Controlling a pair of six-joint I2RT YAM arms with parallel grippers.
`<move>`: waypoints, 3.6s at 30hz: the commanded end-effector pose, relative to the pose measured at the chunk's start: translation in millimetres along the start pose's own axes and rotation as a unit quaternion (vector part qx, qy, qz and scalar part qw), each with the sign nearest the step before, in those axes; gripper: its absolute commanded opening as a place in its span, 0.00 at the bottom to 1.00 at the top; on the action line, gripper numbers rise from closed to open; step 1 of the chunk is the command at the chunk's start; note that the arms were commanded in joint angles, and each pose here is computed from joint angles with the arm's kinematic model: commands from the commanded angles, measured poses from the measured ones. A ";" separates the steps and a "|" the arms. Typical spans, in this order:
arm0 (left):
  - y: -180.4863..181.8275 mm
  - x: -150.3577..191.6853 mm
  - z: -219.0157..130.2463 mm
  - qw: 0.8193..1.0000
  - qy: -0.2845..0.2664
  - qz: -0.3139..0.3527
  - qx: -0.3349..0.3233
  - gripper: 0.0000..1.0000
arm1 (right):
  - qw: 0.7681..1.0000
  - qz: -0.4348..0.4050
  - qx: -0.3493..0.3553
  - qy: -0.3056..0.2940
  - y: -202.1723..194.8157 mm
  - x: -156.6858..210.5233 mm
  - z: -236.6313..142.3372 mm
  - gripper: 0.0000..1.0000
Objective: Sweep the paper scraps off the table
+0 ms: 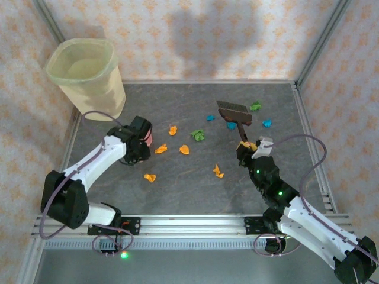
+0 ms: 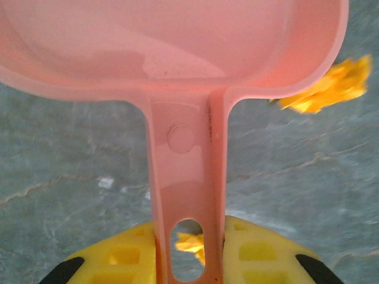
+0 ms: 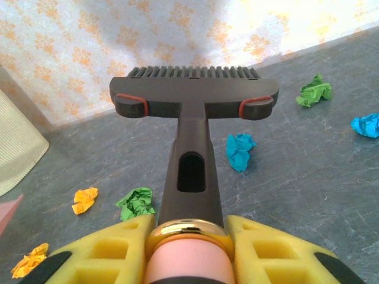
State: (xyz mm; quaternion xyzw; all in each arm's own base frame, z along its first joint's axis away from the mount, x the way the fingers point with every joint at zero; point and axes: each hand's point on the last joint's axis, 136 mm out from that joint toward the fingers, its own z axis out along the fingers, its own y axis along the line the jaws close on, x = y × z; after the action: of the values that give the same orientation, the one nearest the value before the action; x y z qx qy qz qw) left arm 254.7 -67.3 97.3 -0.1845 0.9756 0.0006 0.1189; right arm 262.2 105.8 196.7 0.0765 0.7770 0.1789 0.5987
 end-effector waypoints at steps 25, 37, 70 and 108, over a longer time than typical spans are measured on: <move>26.8 33.7 44.8 0.997 0.059 -0.044 -0.023 0.59 | 0.999 0.009 -0.017 -0.027 7.3 -10.0 1.3 0.00; 16.1 26.0 52.1 0.996 0.058 -0.057 -0.031 0.57 | 0.999 0.009 -0.019 -0.026 7.9 -9.4 1.6 0.00; 33.5 -23.1 -79.6 0.995 -0.092 -0.034 -0.016 0.00 | 0.992 -0.006 -0.129 -0.004 52.0 -6.6 2.6 0.00; 41.7 -2.3 -118.8 0.996 -0.073 0.042 0.024 0.00 | 0.742 -0.471 -0.386 0.281 229.5 128.2 -60.4 0.00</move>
State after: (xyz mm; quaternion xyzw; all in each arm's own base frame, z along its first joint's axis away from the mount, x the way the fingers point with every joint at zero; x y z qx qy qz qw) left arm 219.5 -36.5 212.7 -0.1323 0.9716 -0.0043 0.1963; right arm 138.4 350.9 166.0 -0.5798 0.7218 0.2039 0.3183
